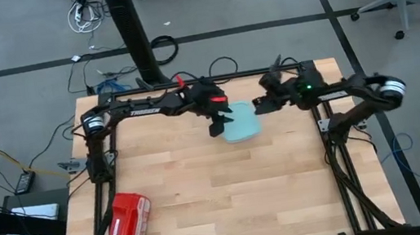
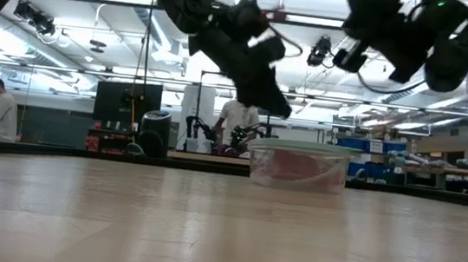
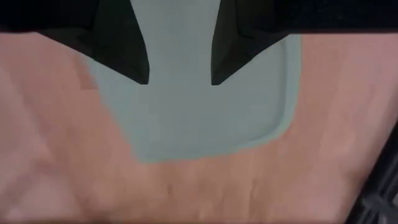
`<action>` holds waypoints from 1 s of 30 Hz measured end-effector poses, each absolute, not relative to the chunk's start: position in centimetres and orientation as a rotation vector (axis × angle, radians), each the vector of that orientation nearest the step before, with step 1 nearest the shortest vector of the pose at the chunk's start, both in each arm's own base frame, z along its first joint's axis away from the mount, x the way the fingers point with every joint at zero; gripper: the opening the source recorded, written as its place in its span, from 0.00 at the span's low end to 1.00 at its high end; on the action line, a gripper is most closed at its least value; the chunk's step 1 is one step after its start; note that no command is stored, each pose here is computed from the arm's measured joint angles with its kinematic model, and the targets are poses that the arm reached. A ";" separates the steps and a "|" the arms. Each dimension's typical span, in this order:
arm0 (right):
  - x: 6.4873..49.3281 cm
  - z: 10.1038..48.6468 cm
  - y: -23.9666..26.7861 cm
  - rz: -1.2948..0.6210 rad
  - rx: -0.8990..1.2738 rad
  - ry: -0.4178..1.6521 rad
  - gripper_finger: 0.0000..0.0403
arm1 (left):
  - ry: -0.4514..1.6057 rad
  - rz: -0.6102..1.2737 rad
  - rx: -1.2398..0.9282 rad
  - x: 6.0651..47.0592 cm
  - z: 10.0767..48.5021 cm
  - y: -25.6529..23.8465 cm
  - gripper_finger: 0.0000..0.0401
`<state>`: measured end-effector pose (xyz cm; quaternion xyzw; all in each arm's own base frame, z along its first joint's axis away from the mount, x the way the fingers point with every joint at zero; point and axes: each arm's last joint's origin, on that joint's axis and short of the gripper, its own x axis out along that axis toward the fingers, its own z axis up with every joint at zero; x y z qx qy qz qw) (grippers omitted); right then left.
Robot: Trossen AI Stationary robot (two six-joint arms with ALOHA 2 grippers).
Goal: Roll bandage
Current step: Return to Home Position
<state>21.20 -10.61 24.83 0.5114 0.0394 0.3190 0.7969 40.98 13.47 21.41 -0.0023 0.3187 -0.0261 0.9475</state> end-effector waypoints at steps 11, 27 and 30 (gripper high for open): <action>16.7 25.4 -8.1 0.636 0.901 -0.120 0.02 | 0.490 -0.161 0.107 39.8 28.3 5.7 0.44; 15.2 25.2 -6.5 0.667 0.740 -0.162 0.02 | 0.291 -0.080 0.048 36.6 27.4 -3.4 0.44; 15.3 25.1 -6.4 0.671 0.754 -0.157 0.02 | 0.329 -0.064 0.029 36.4 26.9 -4.3 0.44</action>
